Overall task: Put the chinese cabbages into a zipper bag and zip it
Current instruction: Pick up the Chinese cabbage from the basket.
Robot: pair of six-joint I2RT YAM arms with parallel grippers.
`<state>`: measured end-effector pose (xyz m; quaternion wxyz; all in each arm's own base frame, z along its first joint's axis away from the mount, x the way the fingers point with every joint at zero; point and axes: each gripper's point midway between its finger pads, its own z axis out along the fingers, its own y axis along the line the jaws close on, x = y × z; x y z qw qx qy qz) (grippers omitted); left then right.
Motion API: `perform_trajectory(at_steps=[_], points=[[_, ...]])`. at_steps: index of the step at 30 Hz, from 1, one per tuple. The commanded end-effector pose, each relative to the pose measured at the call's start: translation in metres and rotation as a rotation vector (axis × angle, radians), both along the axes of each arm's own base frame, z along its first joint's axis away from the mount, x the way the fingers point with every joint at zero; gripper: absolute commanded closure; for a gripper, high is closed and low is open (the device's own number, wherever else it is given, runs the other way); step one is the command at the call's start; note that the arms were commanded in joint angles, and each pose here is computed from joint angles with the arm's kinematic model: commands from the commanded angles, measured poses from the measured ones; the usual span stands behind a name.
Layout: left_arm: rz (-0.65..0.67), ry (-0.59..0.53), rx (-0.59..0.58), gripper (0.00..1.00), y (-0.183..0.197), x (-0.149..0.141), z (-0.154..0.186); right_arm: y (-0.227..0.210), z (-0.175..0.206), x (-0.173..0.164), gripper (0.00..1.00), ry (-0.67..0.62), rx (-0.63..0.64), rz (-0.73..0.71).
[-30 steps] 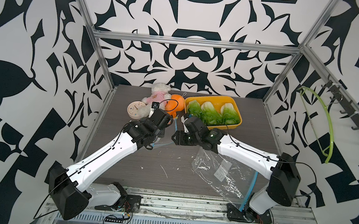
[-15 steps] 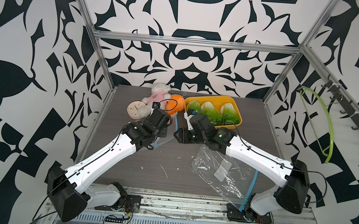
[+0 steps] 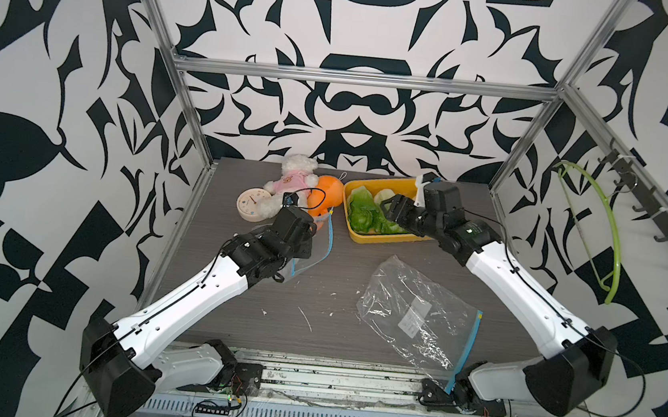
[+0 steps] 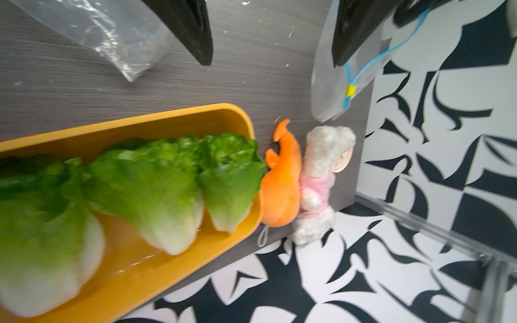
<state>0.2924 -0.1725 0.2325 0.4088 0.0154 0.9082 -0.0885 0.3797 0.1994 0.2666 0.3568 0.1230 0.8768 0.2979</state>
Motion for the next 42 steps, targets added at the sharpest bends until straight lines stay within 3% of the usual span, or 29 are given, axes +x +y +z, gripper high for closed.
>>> perform_trajectory(at_steps=[1,10,19,34,42], points=[[-0.002,-0.015,-0.058,0.91,-0.003,-0.001,0.005,-0.011,-0.015,0.022,0.28,0.024,0.079,-0.070],[-0.019,-0.008,-0.070,0.91,-0.006,-0.003,-0.001,-0.031,-0.077,0.076,0.26,0.106,0.181,-0.260],[-0.028,-0.014,-0.064,0.91,-0.008,-0.001,-0.002,-0.026,-0.118,0.089,0.25,0.200,0.232,-0.319],[-0.017,-0.025,-0.038,0.92,-0.002,-0.001,0.000,-0.035,-0.131,0.120,0.28,0.165,0.254,-0.407],[-0.016,-0.021,-0.039,0.92,-0.001,-0.003,0.001,-0.043,-0.132,0.145,0.40,0.092,0.270,-0.413]])
